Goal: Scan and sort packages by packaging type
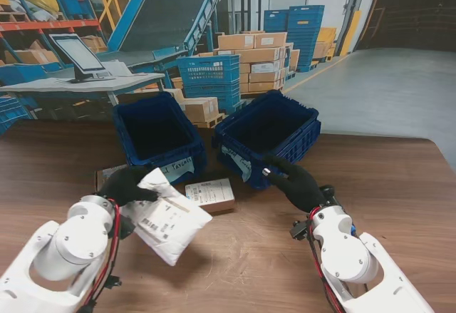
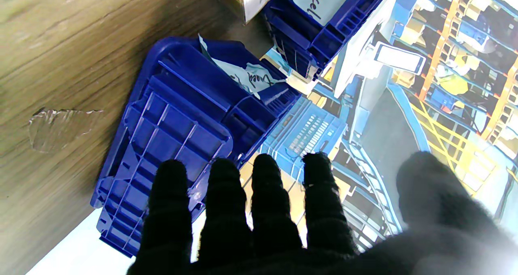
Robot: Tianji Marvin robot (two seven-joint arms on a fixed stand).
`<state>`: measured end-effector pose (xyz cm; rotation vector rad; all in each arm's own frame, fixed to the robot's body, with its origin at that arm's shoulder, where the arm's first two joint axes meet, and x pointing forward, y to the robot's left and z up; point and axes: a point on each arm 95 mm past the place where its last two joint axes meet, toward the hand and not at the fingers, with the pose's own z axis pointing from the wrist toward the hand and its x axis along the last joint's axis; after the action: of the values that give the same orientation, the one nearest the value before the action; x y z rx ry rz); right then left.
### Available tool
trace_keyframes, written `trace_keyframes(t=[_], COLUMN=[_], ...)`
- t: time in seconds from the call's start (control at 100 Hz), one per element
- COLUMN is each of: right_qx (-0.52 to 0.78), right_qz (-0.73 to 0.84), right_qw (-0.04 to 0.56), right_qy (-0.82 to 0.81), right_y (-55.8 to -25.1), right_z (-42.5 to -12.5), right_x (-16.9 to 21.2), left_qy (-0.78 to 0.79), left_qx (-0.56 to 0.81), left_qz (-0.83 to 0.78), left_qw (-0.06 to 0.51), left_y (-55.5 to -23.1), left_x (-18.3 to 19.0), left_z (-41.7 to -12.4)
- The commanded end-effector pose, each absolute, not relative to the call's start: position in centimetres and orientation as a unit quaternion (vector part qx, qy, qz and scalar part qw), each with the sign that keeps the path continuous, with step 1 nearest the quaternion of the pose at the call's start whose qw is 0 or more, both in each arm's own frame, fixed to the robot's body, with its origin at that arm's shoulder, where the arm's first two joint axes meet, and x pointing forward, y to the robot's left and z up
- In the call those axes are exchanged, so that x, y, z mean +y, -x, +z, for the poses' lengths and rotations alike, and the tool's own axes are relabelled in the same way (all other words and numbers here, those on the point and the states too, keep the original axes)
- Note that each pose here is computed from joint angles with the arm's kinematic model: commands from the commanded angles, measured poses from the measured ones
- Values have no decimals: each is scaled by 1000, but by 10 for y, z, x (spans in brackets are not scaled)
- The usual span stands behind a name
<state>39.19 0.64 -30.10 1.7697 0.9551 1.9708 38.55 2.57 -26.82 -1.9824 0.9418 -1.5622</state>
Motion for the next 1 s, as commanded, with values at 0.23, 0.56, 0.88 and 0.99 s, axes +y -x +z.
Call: trace_keyframes(t=[0.23,0.56,0.88,0.99], right_qx=[338,333,330,328], right_qz=[692,690,688,687], right_qw=[152,156,159,161], right_qy=[-620,-624,-626,-628], right_y=[-389,-388,-388,-387], right_z=[-303,-301,-300,-299], right_x=[12,10,8,6], left_qy=[724,732,732,733], left_qx=[316,285,279,274], left_qz=[-583,-595,-603,-607], left_qw=[191,170,152,141], left_y=[-374,-364,-357,-357], left_x=[-9,-34,-58,-67], left_z=[-274,-284,-293,-296])
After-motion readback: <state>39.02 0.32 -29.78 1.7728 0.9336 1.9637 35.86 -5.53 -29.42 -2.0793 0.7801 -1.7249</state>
